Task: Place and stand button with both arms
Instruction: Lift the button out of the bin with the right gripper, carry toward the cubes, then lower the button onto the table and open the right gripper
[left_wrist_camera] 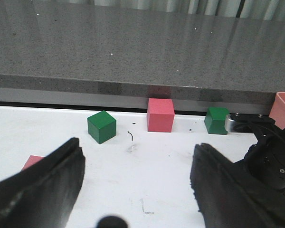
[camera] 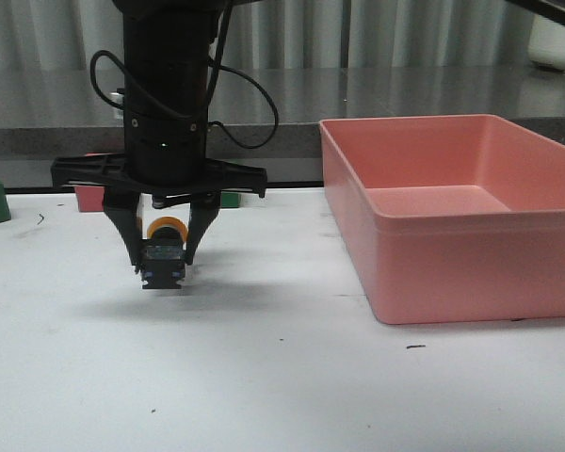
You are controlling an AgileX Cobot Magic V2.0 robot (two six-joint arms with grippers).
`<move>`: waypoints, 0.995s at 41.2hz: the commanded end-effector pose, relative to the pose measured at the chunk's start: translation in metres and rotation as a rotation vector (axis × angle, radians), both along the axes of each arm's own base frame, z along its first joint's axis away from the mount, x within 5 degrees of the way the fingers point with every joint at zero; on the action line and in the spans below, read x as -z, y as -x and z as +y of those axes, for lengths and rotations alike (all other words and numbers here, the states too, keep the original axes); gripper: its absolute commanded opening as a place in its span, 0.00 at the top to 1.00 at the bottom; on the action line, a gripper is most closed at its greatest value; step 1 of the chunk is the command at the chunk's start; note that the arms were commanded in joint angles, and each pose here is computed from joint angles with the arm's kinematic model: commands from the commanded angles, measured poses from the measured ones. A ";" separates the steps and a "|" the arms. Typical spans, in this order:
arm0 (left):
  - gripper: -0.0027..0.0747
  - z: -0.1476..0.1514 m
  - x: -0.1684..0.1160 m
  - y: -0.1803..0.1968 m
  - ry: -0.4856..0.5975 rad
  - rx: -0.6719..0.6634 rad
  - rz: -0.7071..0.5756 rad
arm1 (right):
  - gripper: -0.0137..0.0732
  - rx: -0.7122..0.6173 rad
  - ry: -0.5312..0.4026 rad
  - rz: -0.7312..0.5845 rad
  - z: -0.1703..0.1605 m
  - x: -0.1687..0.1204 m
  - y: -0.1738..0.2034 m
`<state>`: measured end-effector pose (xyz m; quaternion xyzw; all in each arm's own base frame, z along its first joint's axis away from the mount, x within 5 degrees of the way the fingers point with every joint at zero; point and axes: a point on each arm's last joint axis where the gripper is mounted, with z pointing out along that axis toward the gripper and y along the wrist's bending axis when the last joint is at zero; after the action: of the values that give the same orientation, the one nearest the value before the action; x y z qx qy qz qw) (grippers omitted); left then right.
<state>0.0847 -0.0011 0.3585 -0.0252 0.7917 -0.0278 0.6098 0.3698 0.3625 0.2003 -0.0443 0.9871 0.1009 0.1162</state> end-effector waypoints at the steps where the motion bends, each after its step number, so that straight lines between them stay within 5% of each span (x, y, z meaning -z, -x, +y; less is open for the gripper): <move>1: 0.36 -0.001 -0.015 -0.003 0.001 0.011 -0.096 | 0.57 0.017 -0.094 -0.108 -0.005 -0.048 -0.002; 27: 0.36 -0.001 -0.015 -0.003 0.001 0.011 -0.096 | 0.56 0.066 -0.097 -0.033 0.000 -0.023 -0.004; 36: 0.36 -0.001 -0.015 -0.003 0.001 0.011 -0.096 | 0.22 0.065 -0.105 -0.043 0.001 -0.025 -0.004; 41: 0.36 -0.001 -0.015 -0.003 0.001 0.011 -0.096 | 0.16 0.049 -0.114 -0.065 0.000 -0.034 -0.003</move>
<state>0.0847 -0.0011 0.3585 -0.0252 0.7917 -0.0278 0.6098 0.3732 0.3660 0.1801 -0.0115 0.9892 0.1065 0.1000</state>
